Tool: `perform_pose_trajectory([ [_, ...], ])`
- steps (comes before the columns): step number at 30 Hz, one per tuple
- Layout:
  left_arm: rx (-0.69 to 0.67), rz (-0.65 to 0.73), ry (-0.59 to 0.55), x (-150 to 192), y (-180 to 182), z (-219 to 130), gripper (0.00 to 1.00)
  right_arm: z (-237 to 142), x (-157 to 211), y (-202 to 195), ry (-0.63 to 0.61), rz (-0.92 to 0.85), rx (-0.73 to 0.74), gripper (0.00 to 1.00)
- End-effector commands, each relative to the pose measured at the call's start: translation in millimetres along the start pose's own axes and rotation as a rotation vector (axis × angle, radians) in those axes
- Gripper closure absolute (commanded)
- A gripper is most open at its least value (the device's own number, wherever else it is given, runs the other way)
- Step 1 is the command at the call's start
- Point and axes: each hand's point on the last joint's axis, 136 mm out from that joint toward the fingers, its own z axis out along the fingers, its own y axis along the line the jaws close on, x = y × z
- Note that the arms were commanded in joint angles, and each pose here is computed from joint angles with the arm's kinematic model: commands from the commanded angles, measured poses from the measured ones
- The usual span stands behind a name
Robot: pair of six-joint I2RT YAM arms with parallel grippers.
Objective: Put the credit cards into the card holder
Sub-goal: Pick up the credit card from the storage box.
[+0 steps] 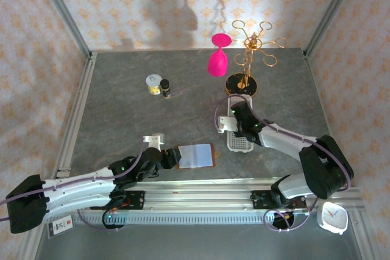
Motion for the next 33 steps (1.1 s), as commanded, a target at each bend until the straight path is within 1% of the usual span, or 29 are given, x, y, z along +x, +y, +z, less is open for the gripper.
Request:
perform_pose_trajectory([
  [1,0.007,0.018,0.001,-2.1,-4.6,1.1,0.49,-10.4,-1.1,-28.1,-0.011,0.042,0.1,0.58],
  [9,0.006,0.011,0.018,1.2,-4.8,3.2,0.49,-13.8,-1.8,-24.8,-0.024,0.046,0.085,0.81],
  [13,0.003,0.004,0.024,2.5,-3.8,2.8,0.5,-17.3,-1.2,-26.8,-0.026,0.054,0.093,0.87],
  [16,0.001,-0.003,0.026,3.5,-2.4,2.7,0.5,-20.8,-0.6,-28.2,-0.03,0.061,0.103,0.89],
  [21,0.005,-0.012,0.023,2.1,-4.0,1.9,0.5,-30.1,0.6,-28.6,-0.038,0.07,0.111,0.89],
  [26,0.013,-0.029,0.018,1.0,-5.4,1.1,0.5,-40.5,-0.9,-15.8,-0.057,0.064,0.08,0.9],
  [29,0.014,-0.035,0.017,0.5,-5.8,0.6,0.49,-53.3,-3.7,-8.8,-0.08,0.07,0.066,0.94],
  [31,0.016,-0.036,0.013,-1.4,-7.4,0.0,0.49,-60.3,-7.8,-0.2,-0.094,0.063,0.05,1.0],
  [33,0.011,-0.037,0.006,-4.0,-8.3,-0.8,0.49,-68.3,-13.4,8.4,-0.113,0.063,0.023,1.0],
])
